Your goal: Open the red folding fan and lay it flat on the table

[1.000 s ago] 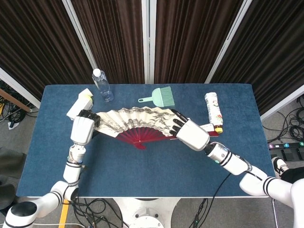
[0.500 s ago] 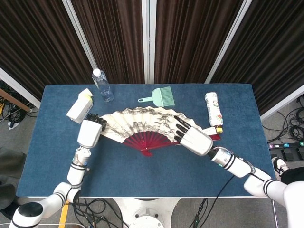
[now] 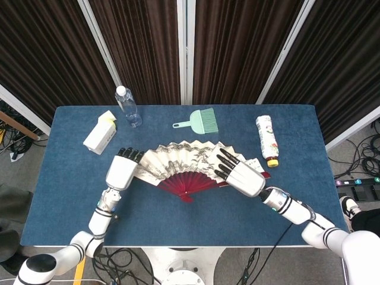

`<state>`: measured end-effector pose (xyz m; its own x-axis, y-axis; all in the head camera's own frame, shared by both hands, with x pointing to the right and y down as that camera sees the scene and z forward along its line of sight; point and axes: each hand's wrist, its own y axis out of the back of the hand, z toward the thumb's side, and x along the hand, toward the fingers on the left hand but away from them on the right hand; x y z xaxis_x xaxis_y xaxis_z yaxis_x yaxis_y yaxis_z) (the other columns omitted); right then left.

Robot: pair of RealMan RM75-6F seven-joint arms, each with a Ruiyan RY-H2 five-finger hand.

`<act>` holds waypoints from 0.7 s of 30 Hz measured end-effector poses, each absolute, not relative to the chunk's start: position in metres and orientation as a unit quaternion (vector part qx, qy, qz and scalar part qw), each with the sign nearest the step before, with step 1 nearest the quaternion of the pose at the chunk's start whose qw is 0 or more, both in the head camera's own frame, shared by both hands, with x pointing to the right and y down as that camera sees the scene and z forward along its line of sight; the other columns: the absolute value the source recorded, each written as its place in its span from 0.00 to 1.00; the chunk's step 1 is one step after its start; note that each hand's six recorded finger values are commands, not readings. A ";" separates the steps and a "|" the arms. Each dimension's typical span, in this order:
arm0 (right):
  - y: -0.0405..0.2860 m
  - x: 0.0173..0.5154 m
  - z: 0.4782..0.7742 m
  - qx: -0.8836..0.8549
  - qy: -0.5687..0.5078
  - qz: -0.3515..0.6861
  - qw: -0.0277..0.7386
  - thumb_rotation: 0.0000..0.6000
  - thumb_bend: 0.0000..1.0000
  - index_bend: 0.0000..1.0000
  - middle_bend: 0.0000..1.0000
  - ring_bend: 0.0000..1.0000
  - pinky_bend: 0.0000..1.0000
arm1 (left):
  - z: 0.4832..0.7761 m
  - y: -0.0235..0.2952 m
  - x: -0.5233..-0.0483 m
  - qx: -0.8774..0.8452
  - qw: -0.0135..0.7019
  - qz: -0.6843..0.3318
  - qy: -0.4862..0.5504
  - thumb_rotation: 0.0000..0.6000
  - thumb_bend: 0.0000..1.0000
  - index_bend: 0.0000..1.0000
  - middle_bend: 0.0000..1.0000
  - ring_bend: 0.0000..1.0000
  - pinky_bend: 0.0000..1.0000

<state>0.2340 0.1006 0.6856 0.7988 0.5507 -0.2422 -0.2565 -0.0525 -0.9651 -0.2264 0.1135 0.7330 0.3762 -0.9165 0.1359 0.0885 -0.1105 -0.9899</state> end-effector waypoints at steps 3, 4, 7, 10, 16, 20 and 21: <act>0.105 0.236 0.689 -0.661 -0.106 0.307 0.676 1.00 0.21 0.10 0.25 0.03 0.00 | 0.735 0.117 -0.222 -0.604 0.570 -0.450 0.329 1.00 0.00 0.21 0.27 0.19 0.33; 0.107 0.238 0.690 -0.661 -0.103 0.311 0.675 1.00 0.21 0.09 0.25 0.02 0.00 | 0.735 0.119 -0.220 -0.605 0.569 -0.453 0.324 1.00 0.00 0.20 0.27 0.19 0.32; 0.111 0.244 0.693 -0.660 -0.091 0.327 0.671 1.00 0.16 0.07 0.22 0.00 0.00 | 0.736 0.121 -0.219 -0.605 0.570 -0.460 0.311 1.00 0.00 0.20 0.27 0.18 0.32; 0.118 0.252 0.697 -0.657 -0.076 0.346 0.665 1.00 0.11 0.03 0.19 0.00 0.00 | 0.738 0.123 -0.219 -0.605 0.570 -0.466 0.303 1.00 0.00 0.20 0.27 0.18 0.32; 0.129 0.265 0.707 -0.668 -0.056 0.394 0.628 1.00 0.00 0.00 0.04 0.00 0.00 | 0.743 0.126 -0.219 -0.605 0.563 -0.482 0.290 1.00 0.00 0.12 0.14 0.04 0.22; 0.132 0.268 0.710 -0.674 -0.046 0.421 0.605 1.00 0.00 0.00 0.00 0.00 0.00 | 0.742 0.126 -0.219 -0.610 0.550 -0.491 0.289 1.00 0.00 0.08 0.05 0.00 0.15; 0.133 0.269 0.709 -0.675 -0.043 0.428 0.600 1.00 0.00 0.00 0.00 0.00 0.00 | 0.741 0.126 -0.219 -0.612 0.547 -0.492 0.291 1.00 0.00 0.08 0.05 0.00 0.15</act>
<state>0.2686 0.1326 0.7094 0.6299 0.5719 -0.5254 -0.4548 -0.2768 -0.8465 -0.2189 0.1256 0.7409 0.3468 -0.8939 0.2839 0.1829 -0.2325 -0.9553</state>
